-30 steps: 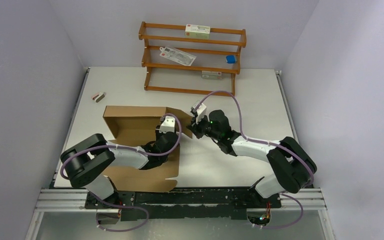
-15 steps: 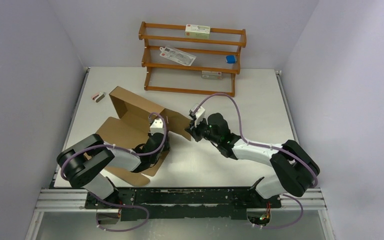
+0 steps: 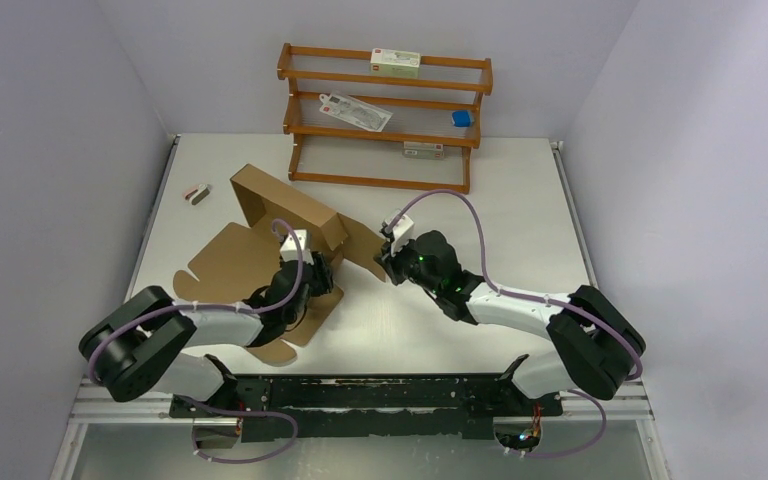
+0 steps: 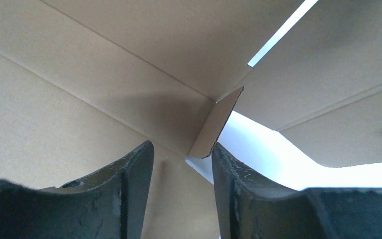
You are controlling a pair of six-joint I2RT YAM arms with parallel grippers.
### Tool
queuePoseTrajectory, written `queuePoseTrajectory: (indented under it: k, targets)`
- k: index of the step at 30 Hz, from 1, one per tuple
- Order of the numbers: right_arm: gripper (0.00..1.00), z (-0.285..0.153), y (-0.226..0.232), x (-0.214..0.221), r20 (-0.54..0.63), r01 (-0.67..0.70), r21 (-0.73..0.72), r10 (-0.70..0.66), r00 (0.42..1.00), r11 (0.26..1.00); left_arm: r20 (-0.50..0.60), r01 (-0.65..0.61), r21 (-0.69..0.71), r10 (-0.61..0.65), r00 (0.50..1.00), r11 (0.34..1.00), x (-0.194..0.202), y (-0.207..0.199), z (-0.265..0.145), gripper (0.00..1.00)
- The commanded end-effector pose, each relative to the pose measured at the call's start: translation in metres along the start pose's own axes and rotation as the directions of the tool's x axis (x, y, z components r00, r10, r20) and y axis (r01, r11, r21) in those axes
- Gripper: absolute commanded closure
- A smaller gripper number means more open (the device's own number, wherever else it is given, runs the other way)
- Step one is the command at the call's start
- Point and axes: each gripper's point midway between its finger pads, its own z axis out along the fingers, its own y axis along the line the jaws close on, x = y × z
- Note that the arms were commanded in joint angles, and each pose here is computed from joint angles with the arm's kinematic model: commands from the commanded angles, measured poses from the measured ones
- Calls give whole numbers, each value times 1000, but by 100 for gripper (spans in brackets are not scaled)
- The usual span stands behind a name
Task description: Fold the paper box
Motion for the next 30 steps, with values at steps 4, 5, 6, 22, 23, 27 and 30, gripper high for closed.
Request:
queuePoseTrajectory:
  k: [4,5,6,22,23,27,30]
  targets:
    - [100,-1,0,5,-25,18,-3,-18,1000,1000,4,-19,112,19,1000,993,1,-10,-10,38]
    - [100,-1,1,5,-24,18,-11,-18,1000,1000,-1,-28,116,28,1000,993,2,-10,-8,36]
    - [100,-1,2,4,-24,20,-17,-20,1000,1000,-4,-31,121,32,999,992,3,-11,-6,35]
    - [83,-13,18,5,-24,-2,-95,0,1000,995,-52,-16,127,23,998,992,24,-1,10,64]
    - [79,-14,17,2,-19,0,-92,-1,1000,996,-55,-19,126,26,998,992,25,-1,10,65]
    - [64,-20,15,-17,-7,21,-90,-22,1000,996,-62,-25,120,33,998,992,27,1,11,67]
    - [54,-27,5,-38,16,36,-70,-35,999,997,-73,-23,122,32,997,992,30,1,12,68]
